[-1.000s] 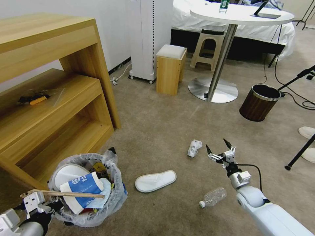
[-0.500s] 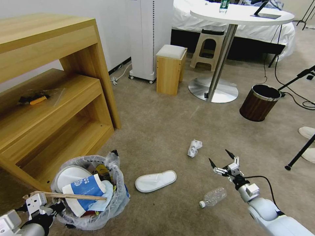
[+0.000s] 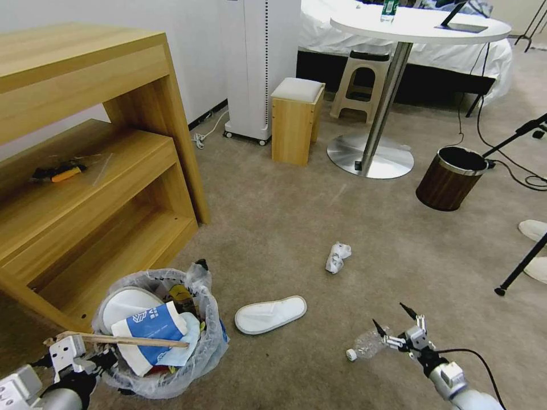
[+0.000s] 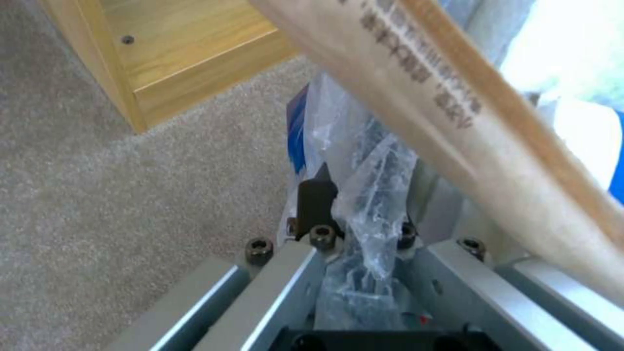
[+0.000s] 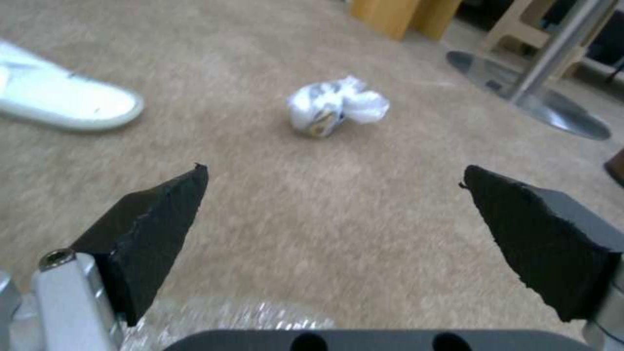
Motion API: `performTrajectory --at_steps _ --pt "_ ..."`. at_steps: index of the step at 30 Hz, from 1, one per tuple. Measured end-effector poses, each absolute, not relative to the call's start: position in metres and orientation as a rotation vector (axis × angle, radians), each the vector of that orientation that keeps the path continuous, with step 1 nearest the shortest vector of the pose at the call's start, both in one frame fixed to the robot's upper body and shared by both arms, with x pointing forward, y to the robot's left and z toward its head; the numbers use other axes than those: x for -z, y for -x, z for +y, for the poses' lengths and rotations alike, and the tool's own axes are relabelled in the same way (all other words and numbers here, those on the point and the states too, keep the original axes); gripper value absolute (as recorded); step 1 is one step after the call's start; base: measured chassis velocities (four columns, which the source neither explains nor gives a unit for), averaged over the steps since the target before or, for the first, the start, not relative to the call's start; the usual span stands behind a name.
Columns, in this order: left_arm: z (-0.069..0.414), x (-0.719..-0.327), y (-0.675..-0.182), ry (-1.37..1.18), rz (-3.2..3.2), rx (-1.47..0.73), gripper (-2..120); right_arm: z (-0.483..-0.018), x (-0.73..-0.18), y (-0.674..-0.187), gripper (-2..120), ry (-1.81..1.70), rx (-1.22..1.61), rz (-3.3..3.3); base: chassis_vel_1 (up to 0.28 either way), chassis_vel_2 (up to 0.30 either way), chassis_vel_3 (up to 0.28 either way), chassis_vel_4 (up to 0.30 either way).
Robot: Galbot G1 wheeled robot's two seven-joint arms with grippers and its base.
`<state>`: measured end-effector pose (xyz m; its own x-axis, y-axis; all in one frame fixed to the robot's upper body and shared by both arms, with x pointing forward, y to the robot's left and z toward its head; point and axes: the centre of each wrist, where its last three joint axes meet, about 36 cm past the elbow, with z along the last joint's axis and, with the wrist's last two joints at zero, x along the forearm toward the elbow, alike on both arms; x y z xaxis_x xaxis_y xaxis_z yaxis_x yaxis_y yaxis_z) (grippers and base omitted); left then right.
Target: Pick up the trash bin and place the garbage on the floor into it.
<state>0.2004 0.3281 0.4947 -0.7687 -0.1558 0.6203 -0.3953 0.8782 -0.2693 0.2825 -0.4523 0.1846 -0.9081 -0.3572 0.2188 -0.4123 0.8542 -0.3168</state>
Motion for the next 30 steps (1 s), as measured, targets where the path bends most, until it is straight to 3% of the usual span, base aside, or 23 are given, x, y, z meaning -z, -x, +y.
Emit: performTrajectory --at_steps 25,30 --pt "0.329 -0.49 -0.204 -0.379 -2.449 -0.492 0 -0.452 -0.161 -0.225 100 -0.677 -0.561 -2.8 0.0 0.0 0.0 0.0" --pt "0.329 -0.49 -0.204 -0.368 -2.448 -0.483 0 -0.435 -0.154 -0.213 100 -0.629 -0.493 -2.822 0.0 0.0 0.0 0.0"
